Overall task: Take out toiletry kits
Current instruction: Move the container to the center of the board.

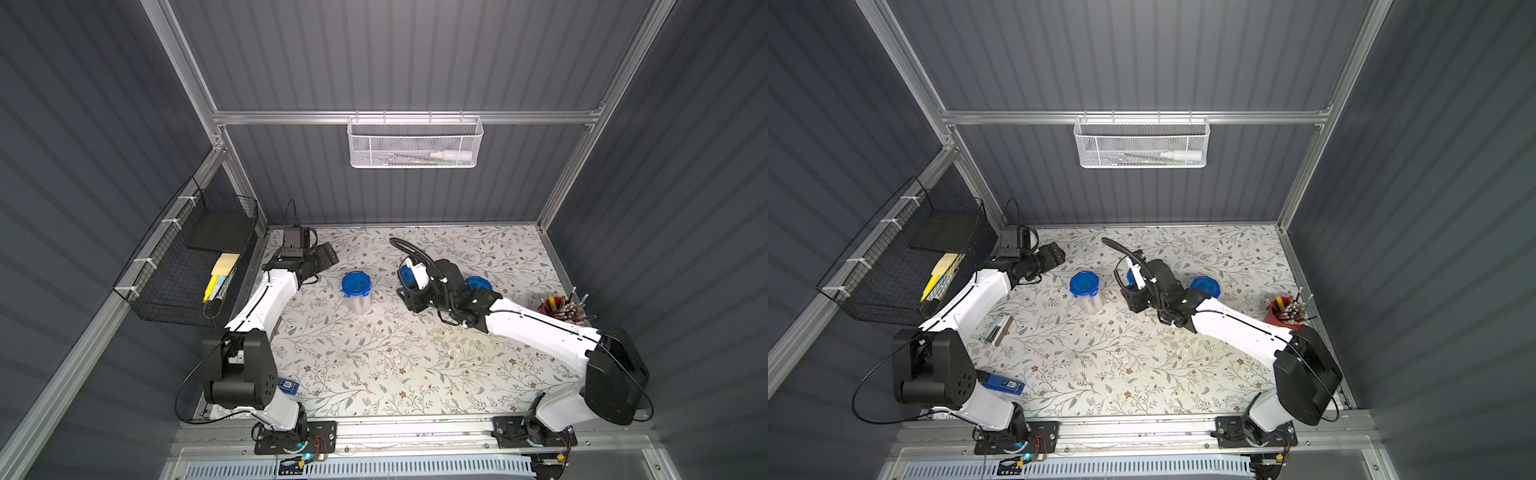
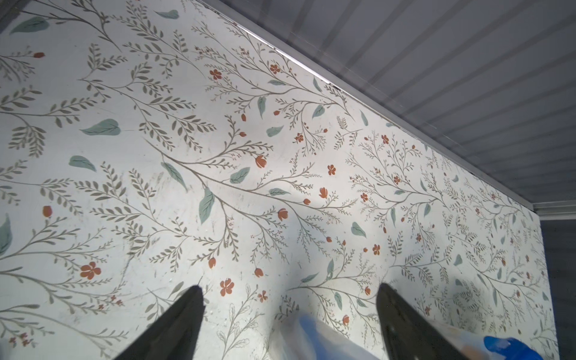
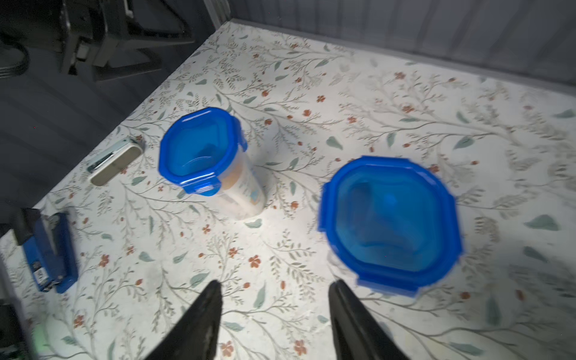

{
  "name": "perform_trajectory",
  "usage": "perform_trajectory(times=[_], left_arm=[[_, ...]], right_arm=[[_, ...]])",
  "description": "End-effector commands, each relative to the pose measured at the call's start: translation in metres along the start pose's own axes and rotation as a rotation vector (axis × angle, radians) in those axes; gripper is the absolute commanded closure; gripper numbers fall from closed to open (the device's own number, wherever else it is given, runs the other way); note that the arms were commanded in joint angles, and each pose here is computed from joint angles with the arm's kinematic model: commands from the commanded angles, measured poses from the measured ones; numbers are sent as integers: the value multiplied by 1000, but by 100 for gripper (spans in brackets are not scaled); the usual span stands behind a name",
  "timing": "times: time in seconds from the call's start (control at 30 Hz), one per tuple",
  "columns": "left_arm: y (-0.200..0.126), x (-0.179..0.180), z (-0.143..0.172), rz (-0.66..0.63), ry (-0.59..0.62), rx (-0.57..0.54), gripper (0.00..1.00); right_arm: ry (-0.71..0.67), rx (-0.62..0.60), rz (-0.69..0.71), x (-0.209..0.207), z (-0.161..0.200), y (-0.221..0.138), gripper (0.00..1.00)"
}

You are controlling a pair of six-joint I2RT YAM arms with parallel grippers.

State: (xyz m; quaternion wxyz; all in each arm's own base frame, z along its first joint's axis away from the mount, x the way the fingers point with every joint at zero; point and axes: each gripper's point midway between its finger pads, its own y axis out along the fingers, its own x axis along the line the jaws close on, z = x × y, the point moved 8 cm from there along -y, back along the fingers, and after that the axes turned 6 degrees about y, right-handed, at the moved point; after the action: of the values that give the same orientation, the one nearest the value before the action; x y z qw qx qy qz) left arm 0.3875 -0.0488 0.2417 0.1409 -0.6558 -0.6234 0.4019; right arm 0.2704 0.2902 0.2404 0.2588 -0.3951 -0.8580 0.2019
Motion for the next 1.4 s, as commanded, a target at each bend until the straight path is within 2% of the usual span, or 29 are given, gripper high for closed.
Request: perform_trajectory(times=[0.0,0.1,0.27,0.43,0.57,0.77,1.0,1.37], left_arm=[[-7,-1,12,32,4,31,13],[-12,-1,15,36,4,28,14],[-12,-4,17,50,1,33,15],[-6,-2,22,43,-5,60,15],[-7,-2,23,42,-4,54,15],[-10,-3,23,54,4,39,14],[-6,-2,24,58,3,48,13],[-6,-3,23,63,5,40,11]], right_arm=[[3,13,-53,17,-2,8,54],[9,49,-51,21,6,20,64],[15,102,-35,26,22,32,74],[61,143,107,12,38,45,76],[40,166,208,0,51,60,81],[-7,192,257,-6,59,85,91],[-47,185,305,-12,65,108,90],[-29,171,330,-34,66,132,87]])
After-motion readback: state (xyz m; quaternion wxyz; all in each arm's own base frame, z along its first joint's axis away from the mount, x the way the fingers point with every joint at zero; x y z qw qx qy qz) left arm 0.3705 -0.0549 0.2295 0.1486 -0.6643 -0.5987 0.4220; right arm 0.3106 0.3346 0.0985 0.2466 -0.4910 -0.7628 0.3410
